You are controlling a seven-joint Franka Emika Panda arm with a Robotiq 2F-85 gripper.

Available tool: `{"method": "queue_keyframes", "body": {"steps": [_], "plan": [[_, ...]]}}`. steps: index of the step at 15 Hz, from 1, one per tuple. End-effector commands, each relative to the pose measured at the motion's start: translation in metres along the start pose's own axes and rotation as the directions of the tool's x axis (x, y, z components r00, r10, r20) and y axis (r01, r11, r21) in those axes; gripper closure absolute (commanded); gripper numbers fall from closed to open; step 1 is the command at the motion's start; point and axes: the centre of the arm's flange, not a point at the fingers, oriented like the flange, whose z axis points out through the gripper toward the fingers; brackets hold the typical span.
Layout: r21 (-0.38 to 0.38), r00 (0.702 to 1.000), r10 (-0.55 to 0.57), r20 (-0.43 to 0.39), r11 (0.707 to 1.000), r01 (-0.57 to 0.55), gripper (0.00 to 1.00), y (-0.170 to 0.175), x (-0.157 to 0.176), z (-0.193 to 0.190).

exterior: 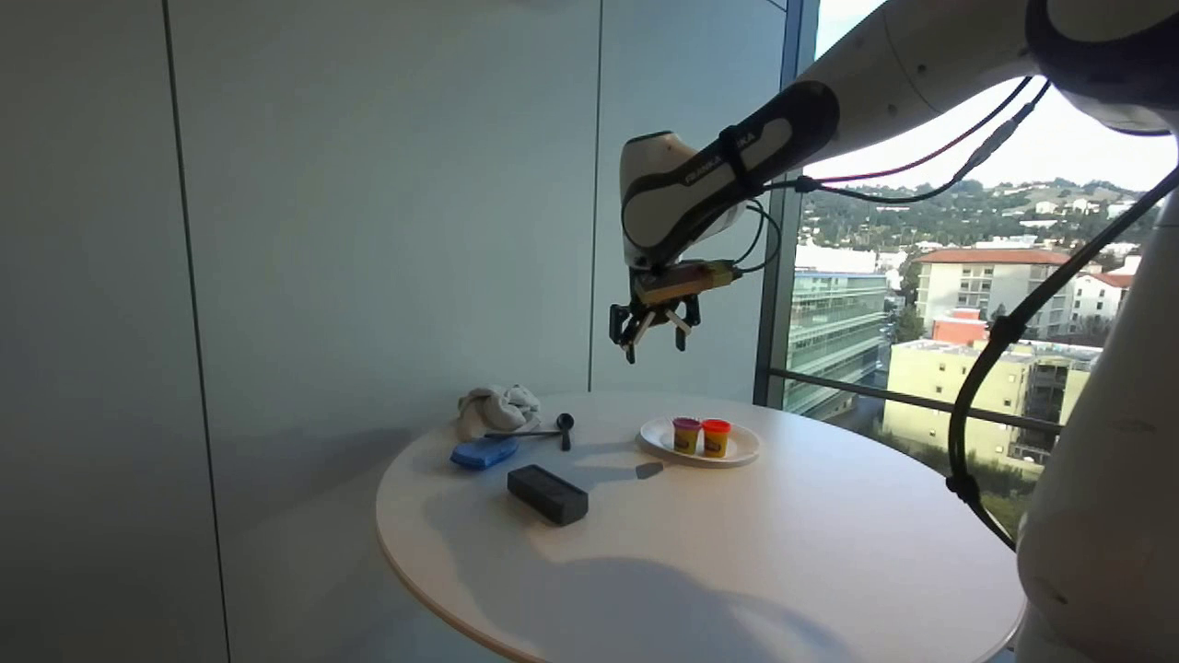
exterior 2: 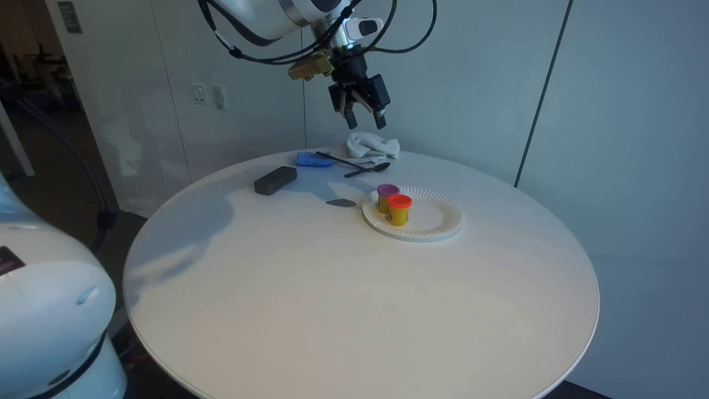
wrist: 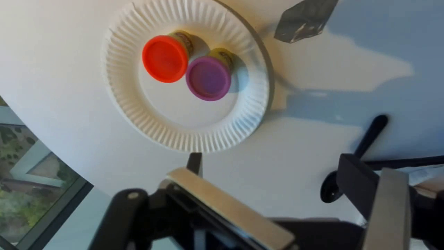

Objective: Put the spice cups and black objects on the plate

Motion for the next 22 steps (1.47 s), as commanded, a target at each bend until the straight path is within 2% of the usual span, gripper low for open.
{"method": "queue_keyframes", "body": {"steps": [1, 5, 7, 9, 12, 15, 16, 17, 18, 22], "plan": [[0.126, 0.988, -0.144, -0.057, 0.981, 0.15, 0.0, -0.044, 0.008, 0.007], [0.225, 0.942, -0.333, -0.041, 0.915, 0.334, 0.0, -0.072, 0.027, 0.036], [0.271, 0.91, -0.413, -0.034, 0.873, 0.406, 0.0, -0.077, 0.04, 0.047], [0.262, 0.862, -0.504, -0.047, 0.827, 0.498, 0.0, -0.08, 0.054, 0.053], [0.285, 0.831, -0.553, -0.055, 0.789, 0.544, 0.0, -0.083, 0.078, 0.055], [0.343, 0.808, -0.581, -0.093, 0.743, 0.574, 0.0, -0.086, 0.097, 0.058], [0.367, 0.814, -0.576, -0.075, 0.744, 0.559, 0.0, -0.088, 0.103, 0.062], [0.38, 0.83, -0.555, -0.047, 0.759, 0.529, 0.0, -0.089, 0.108, 0.065], [0.374, 0.856, -0.517, -0.001, 0.793, 0.48, 0.0, -0.091, 0.112, 0.069], [0.344, 0.895, -0.434, 0.102, 0.86, 0.377, 0.0, -0.105, 0.126, 0.08]]}}
